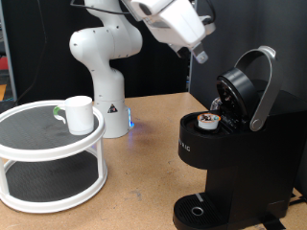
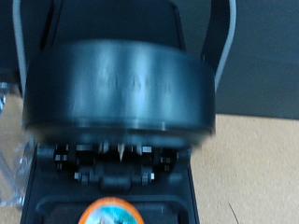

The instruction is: Make a cup of coffee with the keurig machine

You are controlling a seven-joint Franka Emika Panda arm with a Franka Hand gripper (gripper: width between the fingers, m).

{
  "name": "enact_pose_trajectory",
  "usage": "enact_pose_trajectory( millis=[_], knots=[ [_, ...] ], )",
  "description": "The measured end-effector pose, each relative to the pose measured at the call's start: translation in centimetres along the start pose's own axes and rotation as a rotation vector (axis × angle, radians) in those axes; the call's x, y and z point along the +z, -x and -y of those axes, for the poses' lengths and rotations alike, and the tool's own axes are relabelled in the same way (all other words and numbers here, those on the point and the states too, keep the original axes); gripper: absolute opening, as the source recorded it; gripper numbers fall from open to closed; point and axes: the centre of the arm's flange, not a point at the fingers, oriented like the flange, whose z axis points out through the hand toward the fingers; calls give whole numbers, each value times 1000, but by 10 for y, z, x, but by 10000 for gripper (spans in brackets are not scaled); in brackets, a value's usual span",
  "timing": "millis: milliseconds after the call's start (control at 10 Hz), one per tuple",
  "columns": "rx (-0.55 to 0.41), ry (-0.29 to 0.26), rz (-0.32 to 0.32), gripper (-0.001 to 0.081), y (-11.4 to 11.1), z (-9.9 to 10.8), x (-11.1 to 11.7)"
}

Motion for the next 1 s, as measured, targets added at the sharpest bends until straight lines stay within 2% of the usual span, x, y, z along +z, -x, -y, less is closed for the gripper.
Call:
enact_pose_trajectory(
  millis=[200, 600, 1000],
  knots=[
    [-14, -19, 7, 806, -13, 15, 11],
    [-27, -4, 26, 806, -40, 45, 38],
    [-22, -8, 18, 806, -62, 65, 45]
  ],
)
